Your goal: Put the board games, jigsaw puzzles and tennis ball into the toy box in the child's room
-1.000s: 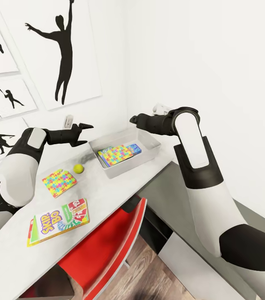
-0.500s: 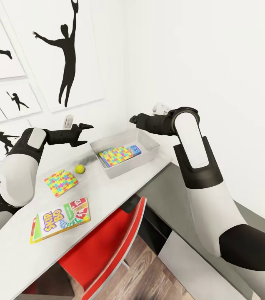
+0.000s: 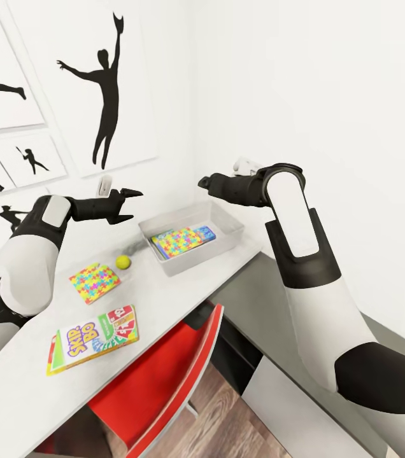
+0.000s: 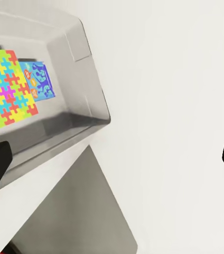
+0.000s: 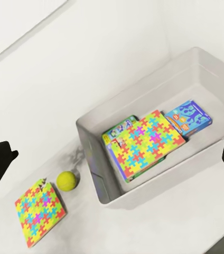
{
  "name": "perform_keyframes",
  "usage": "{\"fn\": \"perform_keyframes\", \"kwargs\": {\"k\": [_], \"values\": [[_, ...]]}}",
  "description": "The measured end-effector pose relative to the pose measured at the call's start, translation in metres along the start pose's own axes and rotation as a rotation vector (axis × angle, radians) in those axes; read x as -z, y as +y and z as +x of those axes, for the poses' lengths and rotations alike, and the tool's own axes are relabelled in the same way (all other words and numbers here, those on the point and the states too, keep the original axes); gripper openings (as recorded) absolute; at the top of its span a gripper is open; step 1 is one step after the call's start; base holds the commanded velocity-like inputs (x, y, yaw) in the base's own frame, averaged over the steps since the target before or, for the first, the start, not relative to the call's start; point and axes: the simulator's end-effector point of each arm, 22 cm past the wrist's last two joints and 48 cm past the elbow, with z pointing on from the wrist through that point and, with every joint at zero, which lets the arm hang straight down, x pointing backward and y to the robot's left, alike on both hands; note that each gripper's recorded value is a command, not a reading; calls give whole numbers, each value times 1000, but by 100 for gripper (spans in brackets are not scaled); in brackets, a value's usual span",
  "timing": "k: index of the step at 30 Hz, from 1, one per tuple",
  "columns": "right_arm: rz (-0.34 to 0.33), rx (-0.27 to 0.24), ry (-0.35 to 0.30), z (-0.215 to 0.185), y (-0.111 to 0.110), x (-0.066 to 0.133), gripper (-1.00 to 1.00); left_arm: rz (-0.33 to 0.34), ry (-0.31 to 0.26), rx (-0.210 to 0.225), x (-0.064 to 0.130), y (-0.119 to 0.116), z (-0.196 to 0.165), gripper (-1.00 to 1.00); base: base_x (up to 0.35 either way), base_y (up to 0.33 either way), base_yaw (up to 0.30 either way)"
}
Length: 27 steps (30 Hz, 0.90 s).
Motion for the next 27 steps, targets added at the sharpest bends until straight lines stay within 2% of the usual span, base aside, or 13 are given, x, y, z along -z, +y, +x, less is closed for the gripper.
{"fn": "perform_keyframes", "kwargs": {"k": [27], "values": [[-12, 16, -40, -19, 16, 24, 100, 26, -22, -27, 18, -30, -7, 100, -18, 0, 0]]}}
